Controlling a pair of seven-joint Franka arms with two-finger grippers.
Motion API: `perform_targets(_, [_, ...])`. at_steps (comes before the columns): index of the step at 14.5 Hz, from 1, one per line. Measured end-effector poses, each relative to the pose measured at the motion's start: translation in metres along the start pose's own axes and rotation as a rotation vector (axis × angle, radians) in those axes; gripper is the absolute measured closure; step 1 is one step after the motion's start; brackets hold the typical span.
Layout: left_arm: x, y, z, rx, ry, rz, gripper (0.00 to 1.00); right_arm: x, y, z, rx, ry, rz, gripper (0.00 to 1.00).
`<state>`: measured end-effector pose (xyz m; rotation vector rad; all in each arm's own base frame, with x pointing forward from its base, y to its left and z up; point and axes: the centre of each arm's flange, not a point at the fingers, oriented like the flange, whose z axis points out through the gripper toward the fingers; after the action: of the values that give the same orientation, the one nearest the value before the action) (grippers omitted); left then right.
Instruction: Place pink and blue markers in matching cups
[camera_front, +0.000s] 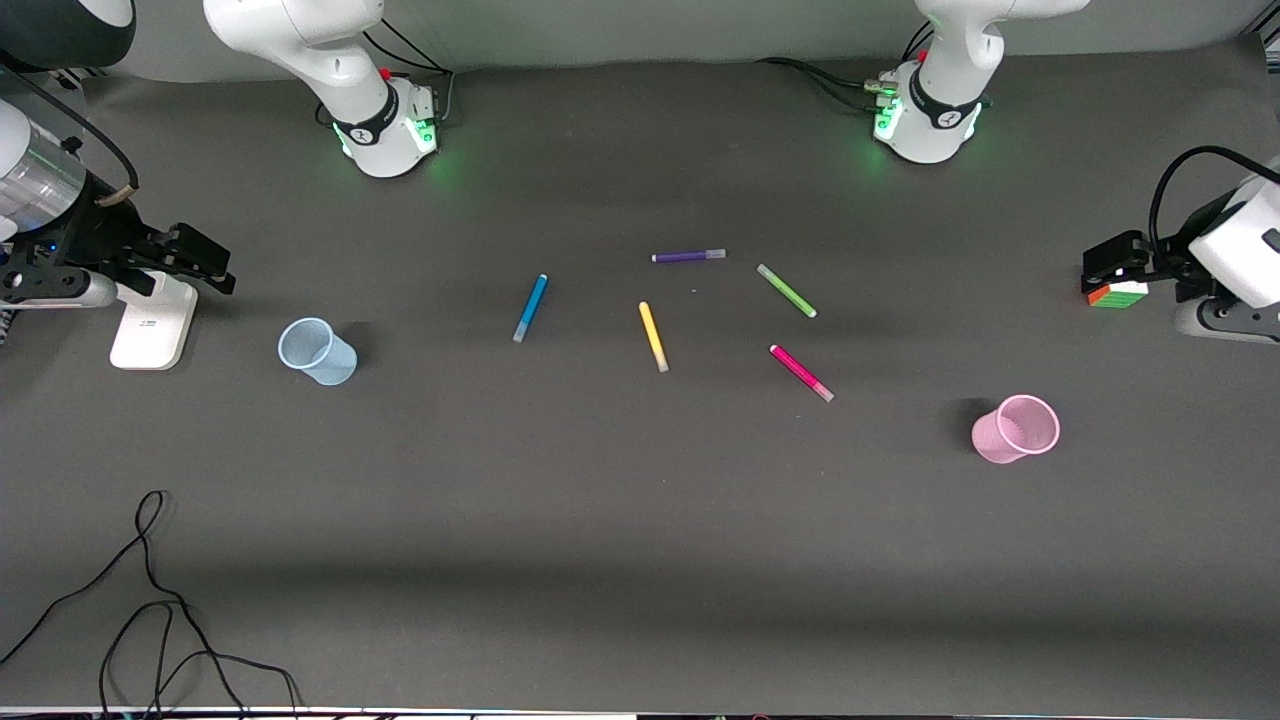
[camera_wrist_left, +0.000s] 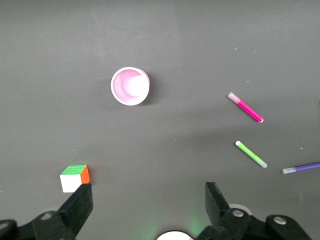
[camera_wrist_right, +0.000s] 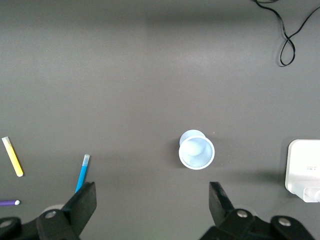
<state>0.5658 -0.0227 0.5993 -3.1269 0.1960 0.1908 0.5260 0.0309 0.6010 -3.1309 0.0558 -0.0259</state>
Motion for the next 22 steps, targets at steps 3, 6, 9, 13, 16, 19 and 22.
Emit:
perform_targets(3, [0.000, 0.000, 0.001, 0.000, -0.002, 0.000, 0.00, 0.000, 0.001, 0.000, 0.000, 0.000, 0.002, 0.00])
perform_targets(6, [0.000, 0.000, 0.001, 0.000, -0.003, 0.000, 0.00, 0.001, 0.002, 0.001, 0.000, -0.003, 0.004, 0.00])
perform_targets(9, [0.000, 0.000, 0.002, 0.000, -0.003, 0.000, 0.00, 0.003, 0.000, 0.007, -0.003, -0.018, 0.001, 0.00])
perform_targets(13, [0.000, 0.001, 0.004, -0.001, -0.008, 0.003, 0.00, 0.017, -0.029, 0.051, 0.048, -0.109, 0.015, 0.00])
perform_targets(16, [0.002, 0.015, 0.009, 0.001, -0.018, -0.023, 0.00, 0.026, -0.079, 0.107, 0.082, -0.226, 0.064, 0.00])
perform_targets(19, [0.004, 0.062, 0.015, 0.013, -0.029, -0.098, 0.00, 0.021, -0.149, 0.177, 0.100, -0.378, 0.111, 0.00])
perform_targets(22, [0.007, 0.117, 0.027, 0.027, -0.030, -0.198, 0.00, 0.017, -0.197, 0.256, 0.117, -0.497, 0.190, 0.00])
